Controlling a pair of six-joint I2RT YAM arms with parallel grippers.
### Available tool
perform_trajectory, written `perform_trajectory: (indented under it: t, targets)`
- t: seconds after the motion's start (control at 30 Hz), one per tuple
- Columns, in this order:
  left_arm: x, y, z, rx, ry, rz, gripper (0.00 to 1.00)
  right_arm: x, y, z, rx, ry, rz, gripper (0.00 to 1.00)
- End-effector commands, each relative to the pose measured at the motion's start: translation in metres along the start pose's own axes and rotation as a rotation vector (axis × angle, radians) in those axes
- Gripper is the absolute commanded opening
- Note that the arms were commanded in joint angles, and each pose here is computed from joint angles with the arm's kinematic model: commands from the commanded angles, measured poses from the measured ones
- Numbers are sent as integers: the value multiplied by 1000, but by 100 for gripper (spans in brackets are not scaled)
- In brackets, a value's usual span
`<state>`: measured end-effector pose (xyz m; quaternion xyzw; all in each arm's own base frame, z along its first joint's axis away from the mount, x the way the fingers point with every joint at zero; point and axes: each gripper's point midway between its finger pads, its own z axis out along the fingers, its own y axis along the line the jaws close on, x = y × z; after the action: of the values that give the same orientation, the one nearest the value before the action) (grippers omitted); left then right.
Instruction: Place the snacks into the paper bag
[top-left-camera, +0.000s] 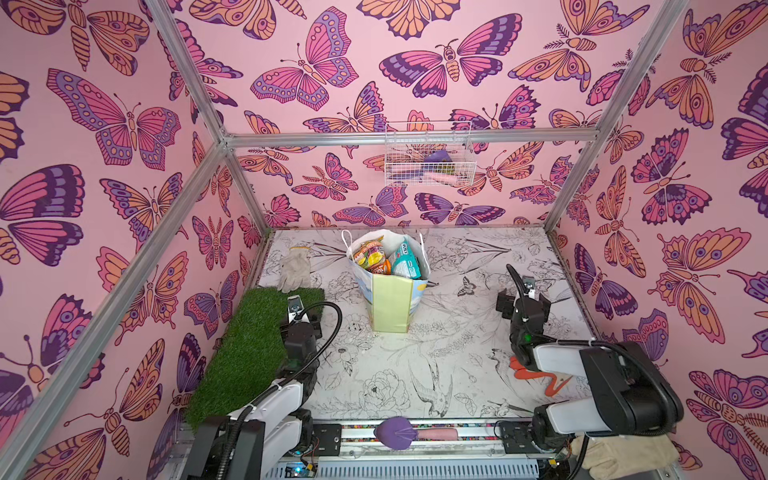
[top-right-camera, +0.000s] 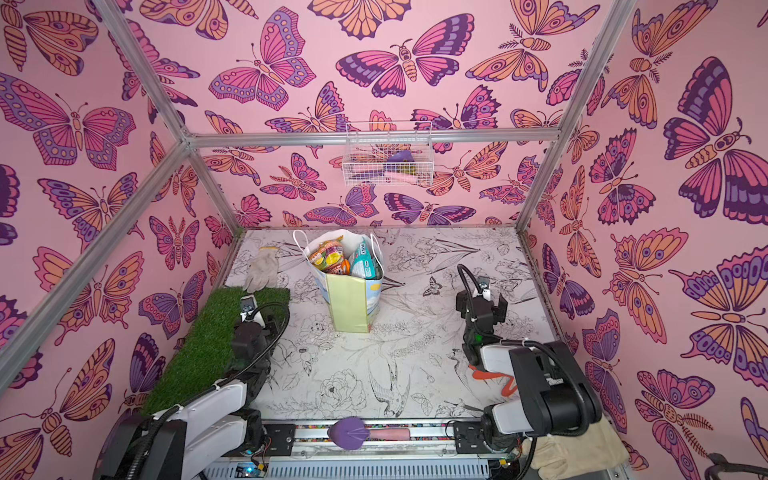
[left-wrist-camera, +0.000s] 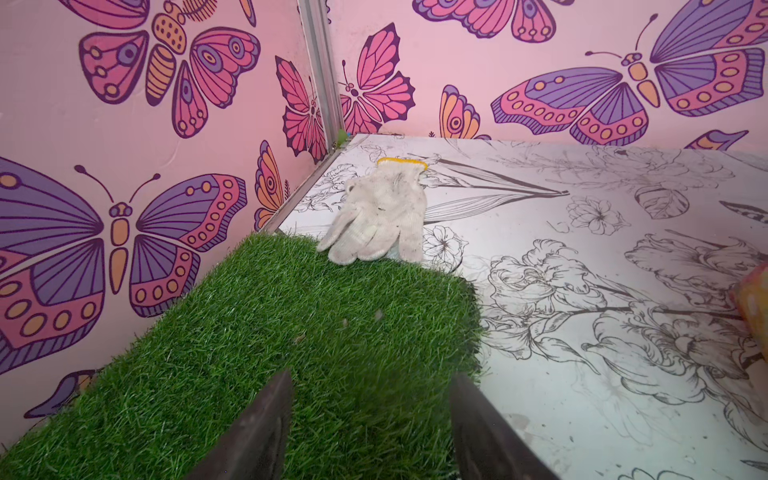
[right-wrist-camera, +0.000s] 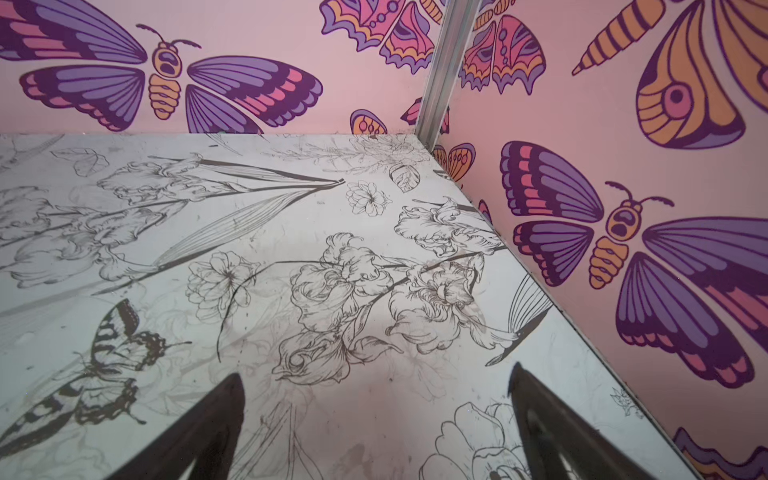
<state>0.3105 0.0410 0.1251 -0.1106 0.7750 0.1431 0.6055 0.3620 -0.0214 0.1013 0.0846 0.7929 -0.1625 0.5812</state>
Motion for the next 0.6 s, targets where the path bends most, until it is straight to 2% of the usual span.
perform_trajectory:
  t: [0.0, 0.07, 0.57]
  targets:
    - [-11, 0, 1, 8, -61, -26, 63, -22, -4, -5, 6, -110, 62, 99]
    - [-12, -1, 2, 11, -76, -33, 63, -21, -3, -4, 0, -67, 56, 99]
    - [-15, -11, 7, 61, -147, -52, 66, -21, -3, -8, -7, -91, 52, 99]
